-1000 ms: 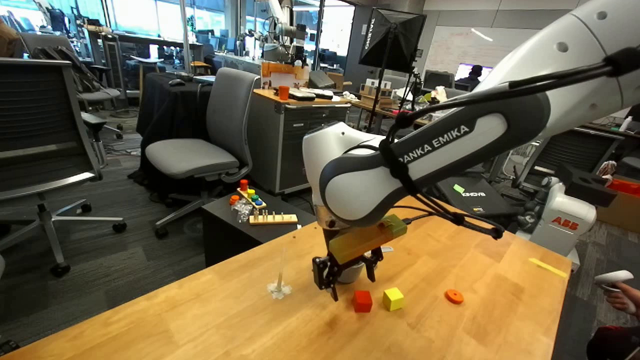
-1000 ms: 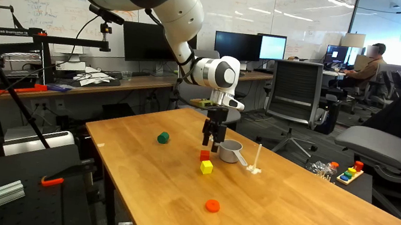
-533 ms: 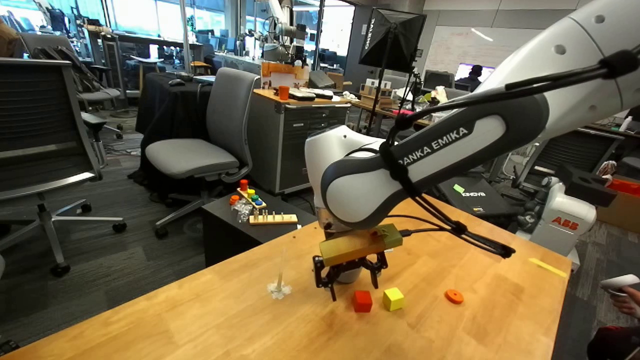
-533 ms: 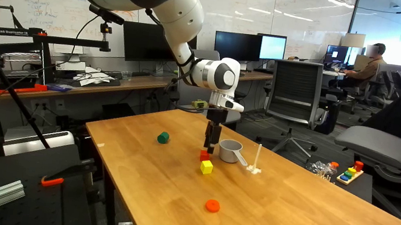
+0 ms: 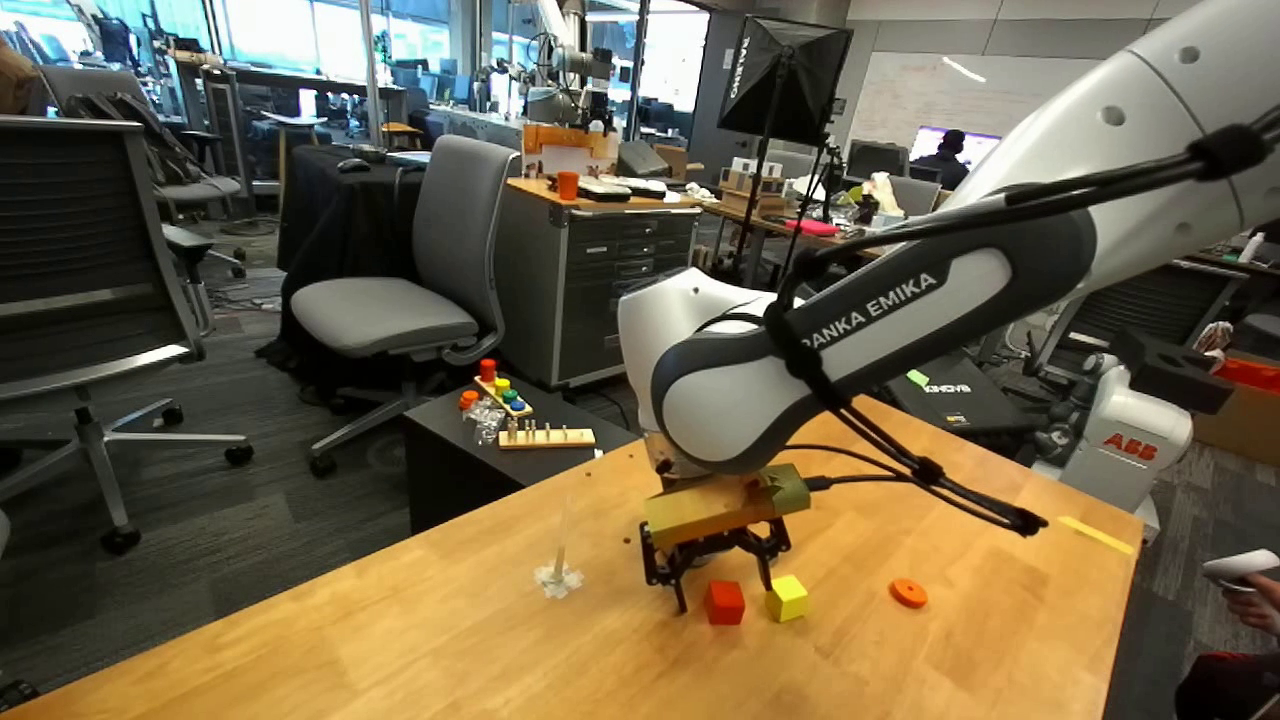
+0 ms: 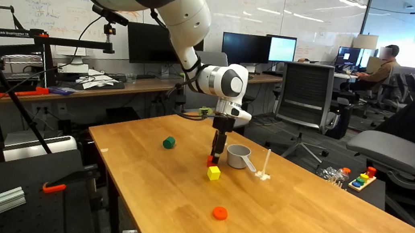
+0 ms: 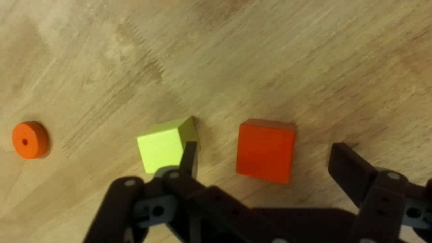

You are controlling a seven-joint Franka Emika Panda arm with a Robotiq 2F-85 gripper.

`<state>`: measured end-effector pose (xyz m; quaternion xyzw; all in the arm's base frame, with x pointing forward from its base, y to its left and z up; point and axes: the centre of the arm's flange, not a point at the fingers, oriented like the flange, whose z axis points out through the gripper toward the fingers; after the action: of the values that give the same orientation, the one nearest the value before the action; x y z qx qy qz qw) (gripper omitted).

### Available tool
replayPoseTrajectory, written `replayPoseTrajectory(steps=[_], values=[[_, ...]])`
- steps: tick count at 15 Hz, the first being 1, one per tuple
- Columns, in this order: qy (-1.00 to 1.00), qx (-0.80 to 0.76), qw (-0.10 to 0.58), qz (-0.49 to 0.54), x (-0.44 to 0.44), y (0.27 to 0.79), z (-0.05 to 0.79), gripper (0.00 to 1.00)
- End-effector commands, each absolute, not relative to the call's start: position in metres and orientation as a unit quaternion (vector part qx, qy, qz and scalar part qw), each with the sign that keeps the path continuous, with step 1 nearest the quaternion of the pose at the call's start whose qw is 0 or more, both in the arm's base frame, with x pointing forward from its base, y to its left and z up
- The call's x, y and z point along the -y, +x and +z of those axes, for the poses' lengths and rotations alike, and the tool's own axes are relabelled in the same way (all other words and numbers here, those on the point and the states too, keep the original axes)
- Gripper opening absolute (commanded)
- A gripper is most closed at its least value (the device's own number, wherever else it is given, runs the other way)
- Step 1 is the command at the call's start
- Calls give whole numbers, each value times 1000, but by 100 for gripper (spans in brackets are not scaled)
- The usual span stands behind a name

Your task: Place the three blocks in the gray measuring cup

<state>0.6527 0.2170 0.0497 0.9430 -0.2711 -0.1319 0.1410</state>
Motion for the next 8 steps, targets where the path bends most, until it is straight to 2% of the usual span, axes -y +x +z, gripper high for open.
replayPoseTrajectory(steps=[1, 3, 4, 5, 8], values=[[939, 287, 146, -124, -206, 646, 56, 100], [939, 286, 145, -123, -204, 647, 56, 100], [940, 285, 145, -119, -204, 646, 56, 75], [940, 284, 144, -119, -204, 647, 56, 74], [941, 286, 139, -116, -202, 649, 59, 49]])
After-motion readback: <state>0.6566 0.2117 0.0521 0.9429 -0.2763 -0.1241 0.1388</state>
